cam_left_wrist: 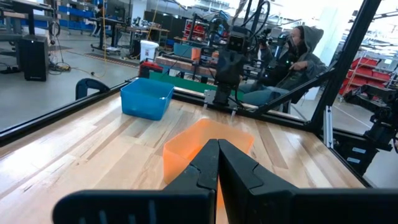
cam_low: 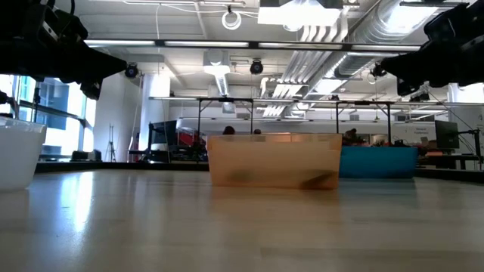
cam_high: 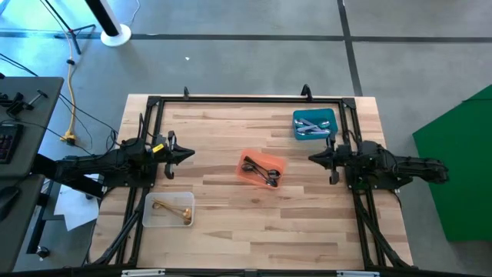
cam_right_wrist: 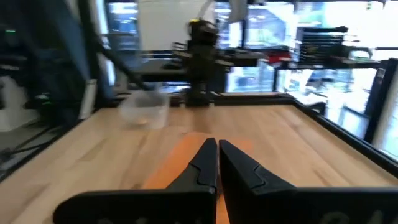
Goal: Sort silverware by color (type)
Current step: Return to Home Position
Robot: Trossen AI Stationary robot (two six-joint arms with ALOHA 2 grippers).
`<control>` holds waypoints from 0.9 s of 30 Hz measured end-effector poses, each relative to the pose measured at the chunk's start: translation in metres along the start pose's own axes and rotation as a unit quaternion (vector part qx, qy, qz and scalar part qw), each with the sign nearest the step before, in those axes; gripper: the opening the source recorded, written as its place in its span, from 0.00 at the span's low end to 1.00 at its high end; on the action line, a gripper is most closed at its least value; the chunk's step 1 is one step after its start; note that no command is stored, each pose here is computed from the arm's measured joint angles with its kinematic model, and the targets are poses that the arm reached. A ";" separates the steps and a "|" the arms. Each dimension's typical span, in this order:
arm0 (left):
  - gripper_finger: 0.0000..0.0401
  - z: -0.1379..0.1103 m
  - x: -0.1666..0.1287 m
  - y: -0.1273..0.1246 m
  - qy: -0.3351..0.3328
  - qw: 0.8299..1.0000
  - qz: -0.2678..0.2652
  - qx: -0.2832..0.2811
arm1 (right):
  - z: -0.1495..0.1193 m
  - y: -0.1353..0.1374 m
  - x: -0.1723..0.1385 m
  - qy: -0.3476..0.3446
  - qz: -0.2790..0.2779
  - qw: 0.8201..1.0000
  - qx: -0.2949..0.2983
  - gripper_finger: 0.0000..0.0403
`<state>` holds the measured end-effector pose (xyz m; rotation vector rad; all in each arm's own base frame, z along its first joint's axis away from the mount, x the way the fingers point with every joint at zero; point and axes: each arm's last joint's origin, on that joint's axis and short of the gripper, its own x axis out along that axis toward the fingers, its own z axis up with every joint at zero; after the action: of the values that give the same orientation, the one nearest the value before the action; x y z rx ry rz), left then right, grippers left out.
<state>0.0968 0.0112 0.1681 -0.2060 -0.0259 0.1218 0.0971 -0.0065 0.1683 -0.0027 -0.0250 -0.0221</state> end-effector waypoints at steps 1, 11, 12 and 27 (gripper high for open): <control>0.00 0.000 0.000 0.000 0.000 1.000 0.000 0.000 | 0.000 0.001 0.000 -0.002 0.010 1.000 -0.002 0.00; 0.00 0.000 0.000 0.000 0.000 1.000 0.000 0.000 | 0.000 0.001 0.000 -0.002 0.008 1.000 0.000 0.00; 0.00 0.000 0.000 0.000 0.000 1.000 0.000 0.000 | 0.000 0.001 0.000 -0.002 0.008 1.000 0.000 0.00; 0.00 0.000 0.000 0.000 0.000 1.000 0.000 0.000 | 0.000 0.001 0.000 -0.001 0.006 1.000 0.000 0.00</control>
<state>0.0968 0.0112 0.1680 -0.2060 -0.0257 0.1216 0.0973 -0.0060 0.1685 -0.0028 -0.0279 -0.0092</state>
